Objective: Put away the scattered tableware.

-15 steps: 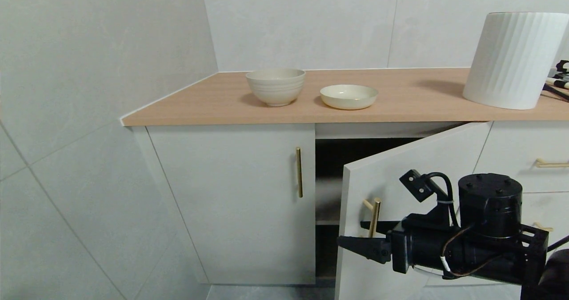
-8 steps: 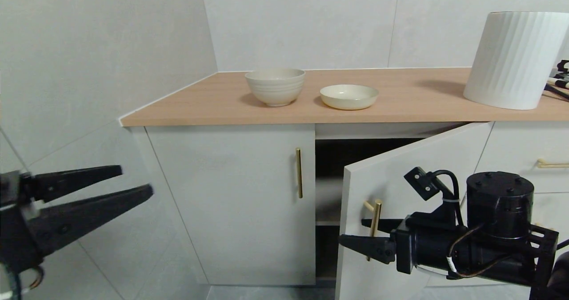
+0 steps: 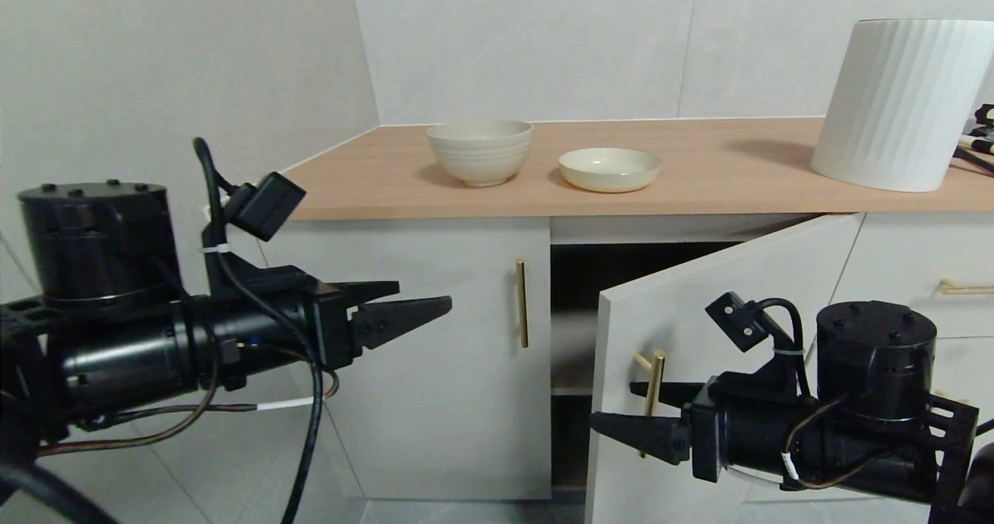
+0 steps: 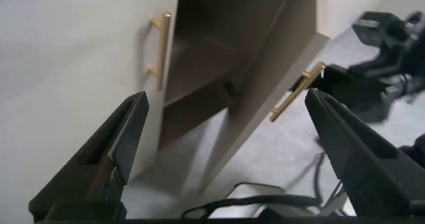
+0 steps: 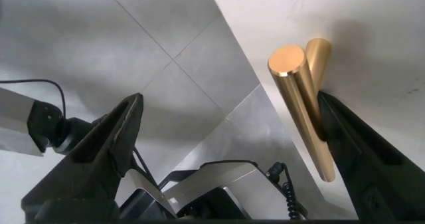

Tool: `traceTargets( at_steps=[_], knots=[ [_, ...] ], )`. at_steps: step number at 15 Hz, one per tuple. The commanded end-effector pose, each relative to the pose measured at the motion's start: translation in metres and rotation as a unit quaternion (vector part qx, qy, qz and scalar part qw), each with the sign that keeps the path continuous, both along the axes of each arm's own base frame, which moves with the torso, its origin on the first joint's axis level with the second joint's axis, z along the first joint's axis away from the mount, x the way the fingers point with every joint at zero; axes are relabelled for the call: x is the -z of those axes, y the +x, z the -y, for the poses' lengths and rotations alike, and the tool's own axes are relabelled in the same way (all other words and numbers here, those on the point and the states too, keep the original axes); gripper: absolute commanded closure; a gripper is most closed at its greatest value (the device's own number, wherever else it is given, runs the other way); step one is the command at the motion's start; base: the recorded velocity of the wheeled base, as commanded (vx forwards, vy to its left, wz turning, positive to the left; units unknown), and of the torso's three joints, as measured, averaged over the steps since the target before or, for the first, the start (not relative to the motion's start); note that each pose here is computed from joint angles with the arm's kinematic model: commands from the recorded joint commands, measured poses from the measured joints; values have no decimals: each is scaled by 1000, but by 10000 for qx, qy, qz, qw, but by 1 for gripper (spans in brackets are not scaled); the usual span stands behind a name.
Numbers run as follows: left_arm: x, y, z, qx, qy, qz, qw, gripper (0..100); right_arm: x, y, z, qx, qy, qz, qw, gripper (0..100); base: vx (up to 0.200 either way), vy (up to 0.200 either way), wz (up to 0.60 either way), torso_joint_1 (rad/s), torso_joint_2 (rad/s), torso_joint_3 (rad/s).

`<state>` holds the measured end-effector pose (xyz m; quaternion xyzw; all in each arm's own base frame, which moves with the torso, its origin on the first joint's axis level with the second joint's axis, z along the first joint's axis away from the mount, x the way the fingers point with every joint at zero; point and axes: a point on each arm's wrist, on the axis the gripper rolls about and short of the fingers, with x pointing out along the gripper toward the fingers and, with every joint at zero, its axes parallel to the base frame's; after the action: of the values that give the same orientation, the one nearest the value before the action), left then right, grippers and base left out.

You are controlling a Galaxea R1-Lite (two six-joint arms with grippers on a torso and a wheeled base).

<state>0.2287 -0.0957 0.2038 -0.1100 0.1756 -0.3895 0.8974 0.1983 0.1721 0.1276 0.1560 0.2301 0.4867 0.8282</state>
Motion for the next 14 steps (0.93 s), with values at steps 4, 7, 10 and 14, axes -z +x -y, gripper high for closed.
traceTargets(
  at_steps=[4,7,10,14],
  knots=[
    [52,23,38,394,87,-740,9964,0,3,-2,-3,-100,-37,-69,9999,0,0,0,0,0,0,0],
    [81,36,67,336,49,-829,9960,0,6,-2,-4,-92,-72,-110,9999,0,0,0,0,0,0,0],
    [86,41,79,239,-164,-691,9972,100,7,-1,-4,-100,-85,-129,9998,0,0,0,0,0,0,0],
    [83,49,86,306,-605,-91,9977,100,8,-1,-4,-100,-95,-141,9998,0,0,0,0,0,0,0]
  ],
)
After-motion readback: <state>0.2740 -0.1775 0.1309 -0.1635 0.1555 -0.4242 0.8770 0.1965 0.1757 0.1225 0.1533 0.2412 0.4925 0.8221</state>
